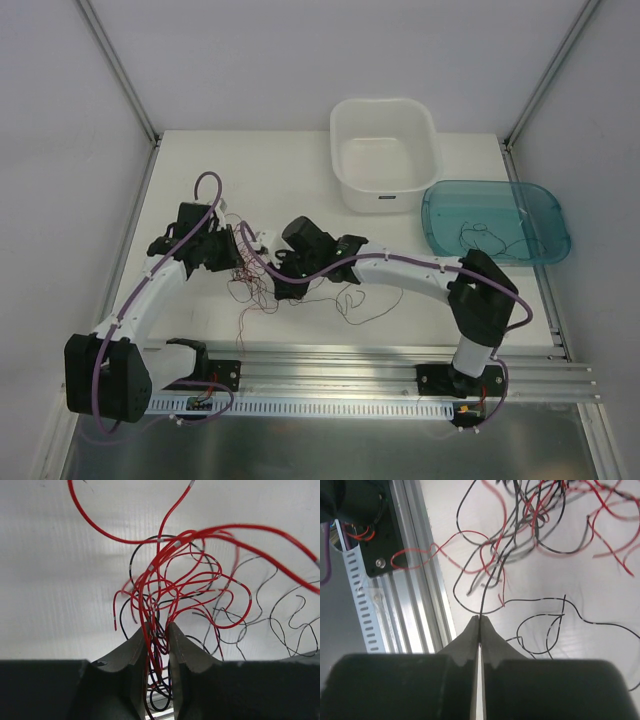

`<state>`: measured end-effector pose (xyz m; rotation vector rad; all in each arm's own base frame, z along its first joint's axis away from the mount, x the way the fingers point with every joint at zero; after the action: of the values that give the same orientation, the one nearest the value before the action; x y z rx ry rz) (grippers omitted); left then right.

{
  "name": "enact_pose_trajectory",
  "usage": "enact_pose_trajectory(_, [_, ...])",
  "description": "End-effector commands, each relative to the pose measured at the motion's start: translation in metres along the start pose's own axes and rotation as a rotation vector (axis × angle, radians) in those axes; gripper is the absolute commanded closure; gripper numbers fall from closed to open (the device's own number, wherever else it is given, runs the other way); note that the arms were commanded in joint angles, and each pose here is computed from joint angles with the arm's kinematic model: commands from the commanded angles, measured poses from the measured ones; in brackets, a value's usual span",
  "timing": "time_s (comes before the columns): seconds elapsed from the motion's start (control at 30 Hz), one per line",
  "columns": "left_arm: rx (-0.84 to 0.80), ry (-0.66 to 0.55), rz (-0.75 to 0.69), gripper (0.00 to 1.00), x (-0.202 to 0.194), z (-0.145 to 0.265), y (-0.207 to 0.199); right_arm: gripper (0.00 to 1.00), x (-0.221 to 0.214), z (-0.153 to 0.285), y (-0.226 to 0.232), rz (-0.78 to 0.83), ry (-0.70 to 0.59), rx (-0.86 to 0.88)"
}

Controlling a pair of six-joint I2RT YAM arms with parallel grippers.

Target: Untangle the cables

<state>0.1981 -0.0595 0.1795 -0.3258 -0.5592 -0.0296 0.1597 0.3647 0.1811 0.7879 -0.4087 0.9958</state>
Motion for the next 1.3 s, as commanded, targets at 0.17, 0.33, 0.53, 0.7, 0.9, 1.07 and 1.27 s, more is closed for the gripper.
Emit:
enact_pose_trajectory(0.17, [0.154,-0.088,0.031,0.82,0.005,0.007,0.012,0.99,-0.016,0.072,0.023,0.036,-0.07,-0.051])
enact_pose_trajectory(0.33, [0.222,-0.071,0.045,0.87,0.003,0.005,0.018,0.99,-0.022,0.119,0.031,0.053,-0.14,-0.168])
enact_pose_trajectory(0.53, [0.252,-0.027,0.063,1.0,0.002,0.001,0.022,0.99,-0.015,0.178,0.045,0.084,-0.272,-0.273])
enact_pose_trajectory(0.7, [0.306,-0.009,0.075,1.0,0.002,0.0,0.027,0.99,-0.013,0.218,0.044,0.065,-0.385,-0.422])
enact_pose_trajectory(0.9, [0.395,0.005,0.097,1.0,0.002,0.001,0.037,0.99,-0.007,0.28,0.039,-0.018,-0.558,-0.579])
enact_pose_trajectory(1.07, [0.444,0.005,0.114,1.0,0.003,0.004,0.043,0.99,0.003,0.322,0.044,-0.011,-0.658,-0.641])
enact_pose_trajectory(1.27, [0.476,-0.018,0.112,1.0,0.005,0.009,0.046,0.99,0.021,0.335,0.041,-0.02,-0.684,-0.635])
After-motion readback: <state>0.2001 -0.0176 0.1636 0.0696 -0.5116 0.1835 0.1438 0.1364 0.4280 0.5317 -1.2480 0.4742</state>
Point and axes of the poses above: each gripper's point midway between its finger pads, its own z axis back along the fingers, its own y axis along the line the jaws close on, x = y × z, the point moved 10 cm from there along z, back along the fingers, and after that the axes turned 10 degrees about -z, right-handed, at the moved point
